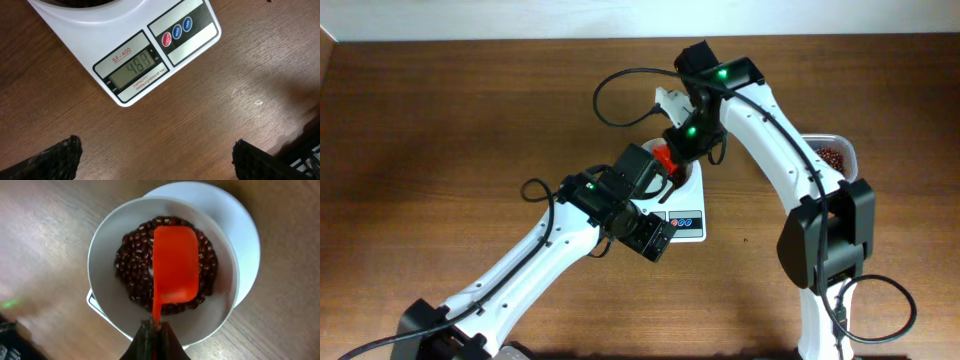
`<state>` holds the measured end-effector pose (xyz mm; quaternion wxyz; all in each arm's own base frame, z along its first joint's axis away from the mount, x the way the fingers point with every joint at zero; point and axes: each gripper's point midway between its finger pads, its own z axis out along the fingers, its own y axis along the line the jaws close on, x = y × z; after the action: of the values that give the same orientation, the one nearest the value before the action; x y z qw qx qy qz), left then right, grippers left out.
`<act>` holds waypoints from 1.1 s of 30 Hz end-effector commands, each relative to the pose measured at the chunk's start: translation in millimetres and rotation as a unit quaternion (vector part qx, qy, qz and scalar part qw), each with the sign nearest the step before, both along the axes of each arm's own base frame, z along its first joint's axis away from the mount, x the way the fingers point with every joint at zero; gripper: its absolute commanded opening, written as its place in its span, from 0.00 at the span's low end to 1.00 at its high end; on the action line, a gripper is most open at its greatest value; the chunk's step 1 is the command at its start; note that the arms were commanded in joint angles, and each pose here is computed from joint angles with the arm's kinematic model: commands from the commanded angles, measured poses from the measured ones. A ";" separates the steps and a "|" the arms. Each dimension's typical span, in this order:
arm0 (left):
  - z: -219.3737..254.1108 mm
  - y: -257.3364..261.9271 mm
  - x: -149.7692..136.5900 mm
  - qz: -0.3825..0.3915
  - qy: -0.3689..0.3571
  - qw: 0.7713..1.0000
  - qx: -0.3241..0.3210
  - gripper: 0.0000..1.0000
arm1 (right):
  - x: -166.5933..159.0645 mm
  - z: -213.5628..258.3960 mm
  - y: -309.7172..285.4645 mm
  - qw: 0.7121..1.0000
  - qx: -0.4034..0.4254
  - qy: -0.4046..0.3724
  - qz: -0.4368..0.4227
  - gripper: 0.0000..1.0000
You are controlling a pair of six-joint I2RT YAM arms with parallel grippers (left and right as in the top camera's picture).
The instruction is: Scoop item into bowl and weigh 50g on scale
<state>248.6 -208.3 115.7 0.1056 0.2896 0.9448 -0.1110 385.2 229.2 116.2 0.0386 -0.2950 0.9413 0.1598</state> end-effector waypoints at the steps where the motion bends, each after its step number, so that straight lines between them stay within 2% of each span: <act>1: 1.3 1.0 -0.1 0.005 -0.003 1.000 0.001 0.99 | -19.3 -11.1 3.0 0.999 0.004 0.045 0.009 0.04; 5: 1.3 1.0 0.1 0.005 -0.003 1.000 0.001 0.99 | -2.8 15.1 -1.4 1.000 0.019 0.012 0.001 0.04; 7: 1.3 0.9 0.0 0.005 -0.003 1.000 0.001 0.99 | -0.4 18.0 -0.4 0.999 0.022 -0.003 0.024 0.04; 13: 1.3 1.0 0.1 0.005 -0.003 1.000 0.001 0.99 | 19.3 12.0 -17.8 0.997 -0.041 -0.055 0.028 0.04; 17: 1.3 0.9 0.0 0.005 -0.003 1.000 0.001 0.99 | 12.9 0.5 -19.1 0.998 -0.044 -0.039 0.028 0.04; 21: 1.3 1.0 0.1 0.005 -0.003 1.000 0.001 0.99 | -10.7 6.3 8.5 0.998 0.038 0.015 0.042 0.04; 26: 1.3 0.9 0.0 0.005 -0.003 1.000 0.001 0.99 | -31.3 6.7 2.7 0.997 0.030 0.062 0.036 0.04; 31: 1.3 1.0 0.1 0.005 -0.003 1.000 0.001 0.99 | -3.9 22.0 -0.7 0.999 0.038 0.006 0.032 0.04; 33: 1.3 1.0 0.1 0.005 -0.003 1.000 0.001 0.99 | 7.3 18.7 -17.0 0.999 -0.016 -0.023 0.026 0.04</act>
<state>248.5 -208.3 115.7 0.1055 0.2897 0.9448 -0.1108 378.7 226.9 132.0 0.0300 -0.3191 0.9287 0.1867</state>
